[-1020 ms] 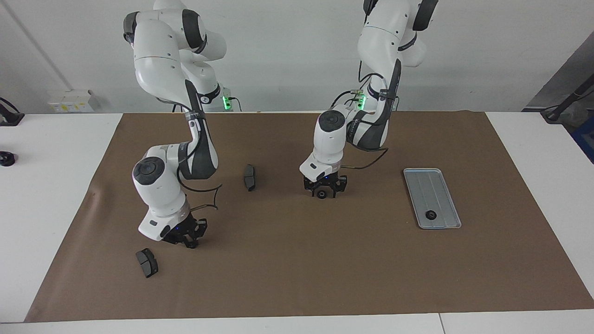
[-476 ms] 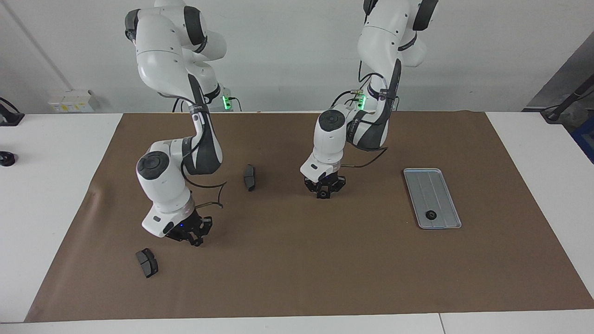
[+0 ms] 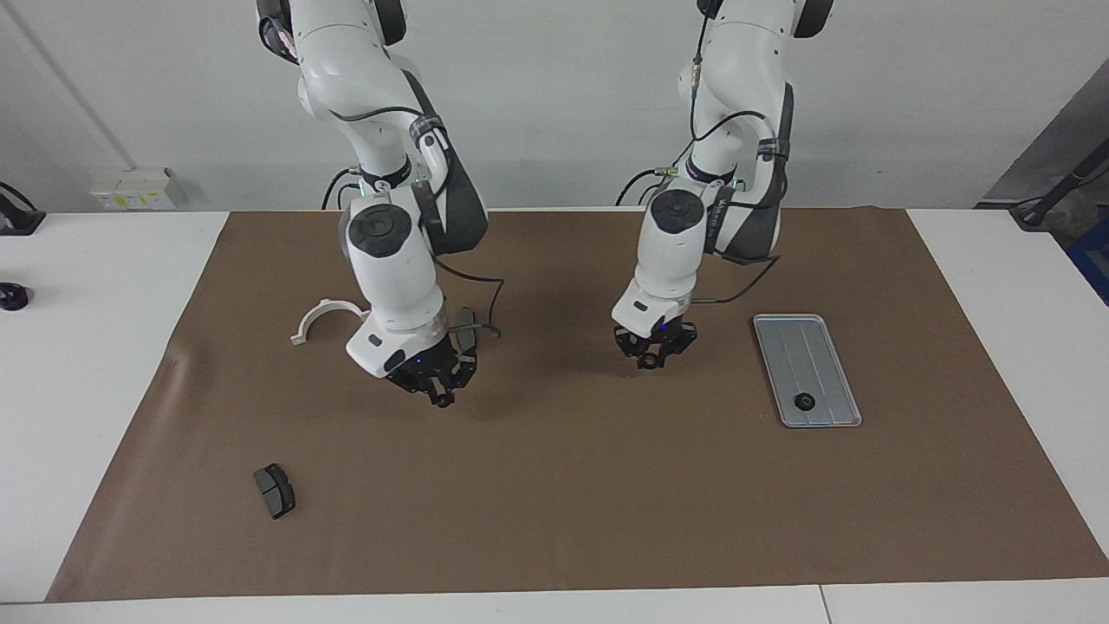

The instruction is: Pick bearing gear from pile to tray

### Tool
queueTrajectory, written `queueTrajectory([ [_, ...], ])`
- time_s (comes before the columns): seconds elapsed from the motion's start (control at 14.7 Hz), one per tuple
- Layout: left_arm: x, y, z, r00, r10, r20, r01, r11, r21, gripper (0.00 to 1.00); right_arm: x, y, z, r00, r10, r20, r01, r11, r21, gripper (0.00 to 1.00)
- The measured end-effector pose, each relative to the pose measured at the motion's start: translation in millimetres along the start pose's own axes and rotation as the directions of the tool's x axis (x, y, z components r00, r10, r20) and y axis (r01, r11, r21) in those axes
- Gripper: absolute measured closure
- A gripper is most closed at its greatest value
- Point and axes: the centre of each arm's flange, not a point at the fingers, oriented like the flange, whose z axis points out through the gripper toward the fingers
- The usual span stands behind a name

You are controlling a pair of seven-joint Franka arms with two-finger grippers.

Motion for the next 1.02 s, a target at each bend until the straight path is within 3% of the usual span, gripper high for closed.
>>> queueTrajectory([
  [0.2,8.7,-92.5,-2.4,0.999,0.031,0.015,-0.031,0.999,0.019,0.65,-31.8,-83.0,12.7,0.998,0.063,-0.013,-0.063,0.998,0.025,0.76],
  [0.48,14.5,-199.6,10.6,0.999,-0.02,0.024,0.019,0.999,0.033,0.65,-80.6,-180.1,55.6,0.993,0.118,-0.028,-0.116,0.991,0.067,0.76],
  [0.68,2.1,-246.8,32.5,0.999,-0.035,0.007,0.035,0.999,0.034,0.65,-99.3,-210.7,83.4,0.988,0.152,-0.039,-0.148,0.985,0.085,0.76],
  [0.88,-18.7,-267.6,56.4,0.998,-0.043,0.036,0.042,0.999,0.033,0.65,-98.6,-210.2,87.4,0.986,0.163,-0.047,-0.158,0.984,0.081,0.76],
  [1.02,-26.3,-278.4,62.0,0.998,-0.05,0.049,0.048,0.998,0.034,0.65,-95.5,-206.3,87.6,0.984,0.168,-0.05,-0.164,0.983,0.078,0.6],
])
